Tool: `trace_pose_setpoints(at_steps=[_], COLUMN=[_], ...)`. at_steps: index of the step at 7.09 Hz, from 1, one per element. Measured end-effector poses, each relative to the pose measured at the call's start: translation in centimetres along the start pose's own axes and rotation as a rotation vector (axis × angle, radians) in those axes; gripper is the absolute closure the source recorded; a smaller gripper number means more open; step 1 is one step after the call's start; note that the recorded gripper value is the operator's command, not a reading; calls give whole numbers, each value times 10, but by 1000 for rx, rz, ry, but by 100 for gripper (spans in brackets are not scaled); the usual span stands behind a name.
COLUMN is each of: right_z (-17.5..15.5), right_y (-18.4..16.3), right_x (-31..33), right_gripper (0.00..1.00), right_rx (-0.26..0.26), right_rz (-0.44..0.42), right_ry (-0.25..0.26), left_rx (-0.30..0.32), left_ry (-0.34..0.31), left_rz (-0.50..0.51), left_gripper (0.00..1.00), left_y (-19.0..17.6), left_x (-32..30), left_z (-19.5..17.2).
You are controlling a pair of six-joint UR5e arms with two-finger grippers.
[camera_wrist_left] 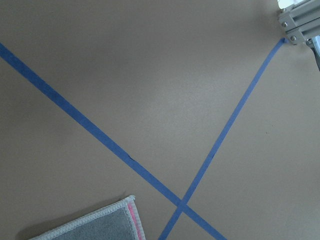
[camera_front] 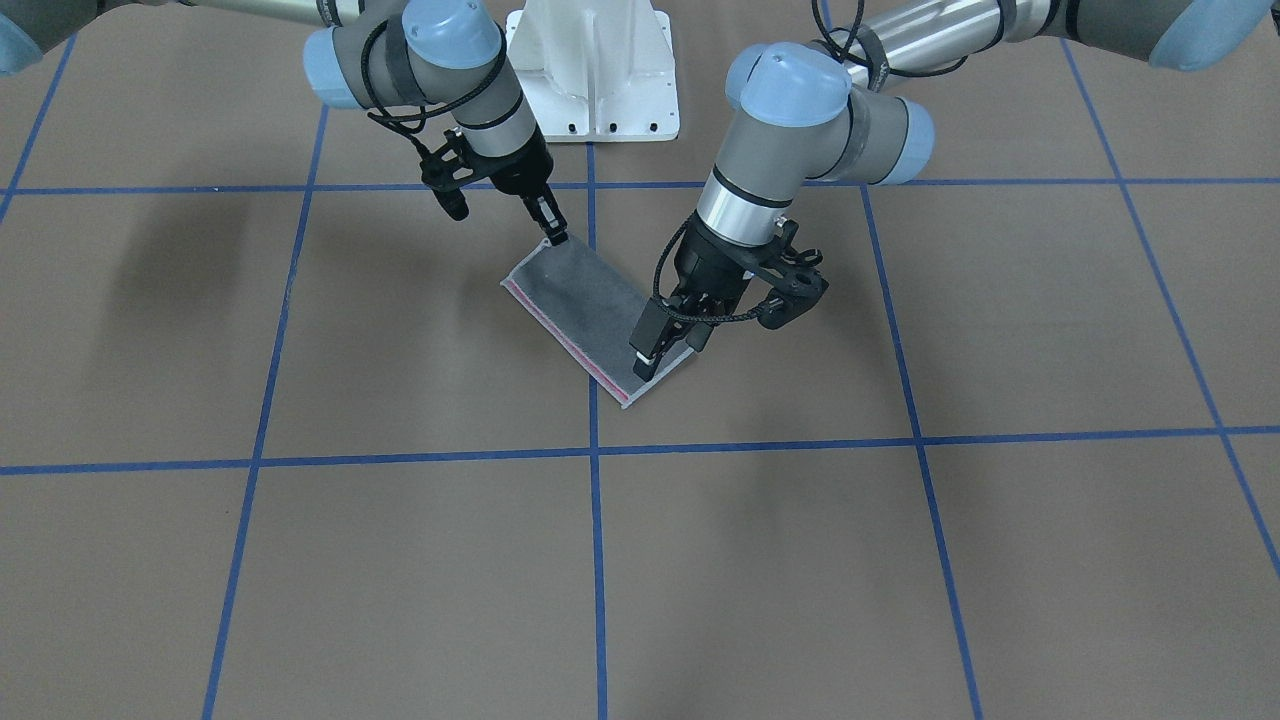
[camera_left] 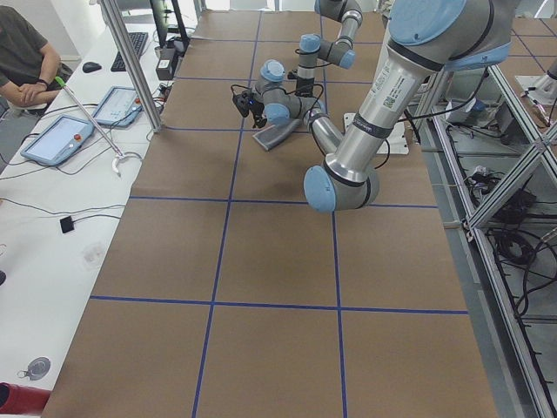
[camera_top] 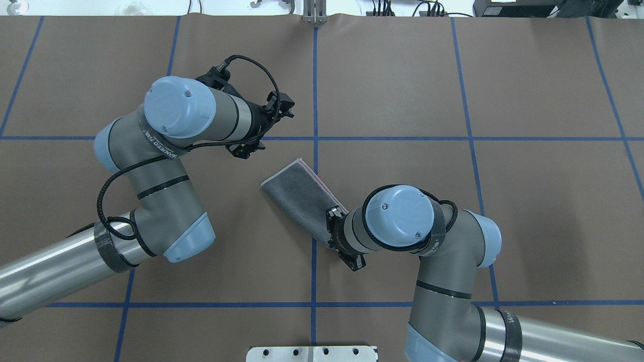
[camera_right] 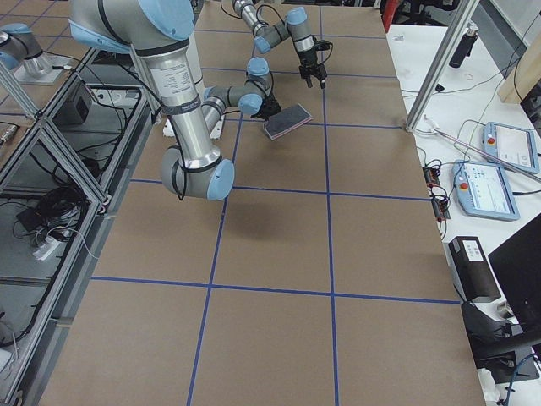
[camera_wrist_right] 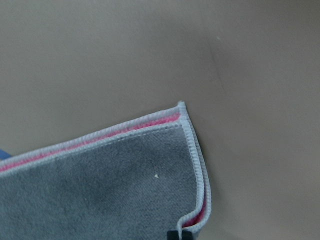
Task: Fold towel twice with both arms
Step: 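Drag the towel end toward the robot, rotating the strip, then release and raise the right gripper while the left gripper approaches the strip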
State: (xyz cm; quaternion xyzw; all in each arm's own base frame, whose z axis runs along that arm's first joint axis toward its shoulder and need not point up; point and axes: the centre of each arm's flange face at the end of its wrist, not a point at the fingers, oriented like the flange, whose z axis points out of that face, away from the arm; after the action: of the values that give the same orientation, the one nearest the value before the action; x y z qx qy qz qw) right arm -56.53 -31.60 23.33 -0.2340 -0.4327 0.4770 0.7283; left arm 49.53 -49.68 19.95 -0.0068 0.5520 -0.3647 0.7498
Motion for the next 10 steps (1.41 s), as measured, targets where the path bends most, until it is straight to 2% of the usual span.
trace_pose_setpoints(at_steps=[2,4,7,9,10], right_z=[2,0,0,-7,-12], right_y=[16,39,38,8,-16], right_x=[10,8,6,-7,-20], right_gripper=[87,0,0,0,0], right_rx=[-9,6,30,58,87], right_rz=[-5,-10,-15,-26,-60], right_ry=[3,6,18,5,-10], left_rx=[-1,-4,-9,-23,-45], left_ry=[-1,-5,-7,-16,-24], left_rz=[0,-3,-9,-7,-12], left_gripper=[0,0,0,0,0], left_y=[1,3,7,15,29], left_x=[0,-2,-3,-20,-42], left_z=[0,2,2,-3,-10])
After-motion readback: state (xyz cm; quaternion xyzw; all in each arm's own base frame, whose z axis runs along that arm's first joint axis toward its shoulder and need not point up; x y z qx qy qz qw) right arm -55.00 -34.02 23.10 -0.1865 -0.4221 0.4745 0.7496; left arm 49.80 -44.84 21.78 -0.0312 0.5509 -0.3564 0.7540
